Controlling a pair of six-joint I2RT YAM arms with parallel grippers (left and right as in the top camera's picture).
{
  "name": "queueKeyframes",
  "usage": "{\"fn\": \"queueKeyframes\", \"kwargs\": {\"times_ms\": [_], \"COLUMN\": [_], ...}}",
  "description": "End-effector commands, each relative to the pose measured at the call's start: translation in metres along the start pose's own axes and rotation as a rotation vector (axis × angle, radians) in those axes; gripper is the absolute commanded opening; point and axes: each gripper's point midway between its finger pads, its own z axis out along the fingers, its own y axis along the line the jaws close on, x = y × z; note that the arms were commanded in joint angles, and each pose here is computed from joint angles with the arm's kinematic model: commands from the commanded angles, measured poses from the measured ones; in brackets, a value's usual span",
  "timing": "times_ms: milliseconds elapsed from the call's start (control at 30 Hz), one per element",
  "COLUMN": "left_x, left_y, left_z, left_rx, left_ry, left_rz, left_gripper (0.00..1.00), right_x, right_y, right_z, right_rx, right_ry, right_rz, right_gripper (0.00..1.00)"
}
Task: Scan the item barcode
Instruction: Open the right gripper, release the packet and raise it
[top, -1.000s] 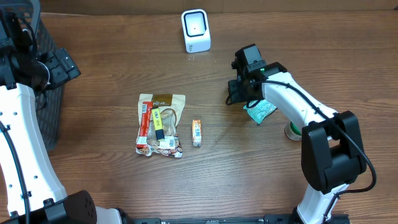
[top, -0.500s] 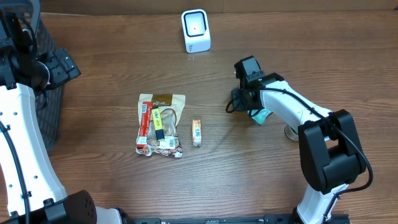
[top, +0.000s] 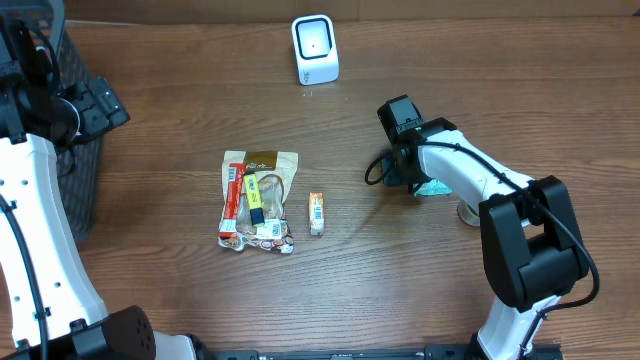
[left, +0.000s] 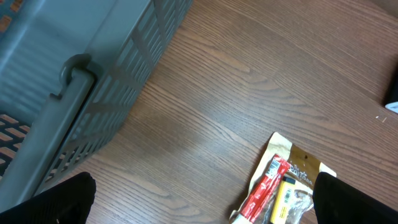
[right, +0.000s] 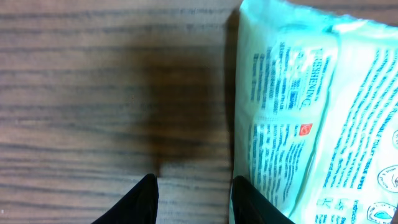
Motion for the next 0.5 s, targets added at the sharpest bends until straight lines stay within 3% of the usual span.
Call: {"fn": "queueKeyframes", "kwargs": {"times_ms": [0,467], "left_x": [-0.004,-0.004], "left_y": [-0.001,-0.001], "left_z": [-0.006,-0.006], "left_rx": [0.008,0.008], "left_ry": [-0.021,-0.020], "left_rz": [0.006,0.005], "left_gripper": [1.00,1.00], "right_x": [-0.006,-0.018], "right_y": [-0.005,-0.005], "right_z": [-0.001,-0.002], "right_rx": [0.026,0.028], "right_ry": [-0.032,-0.079], "right_rz": [0.015,0.028], "right_gripper": [0.39,0.42]}}
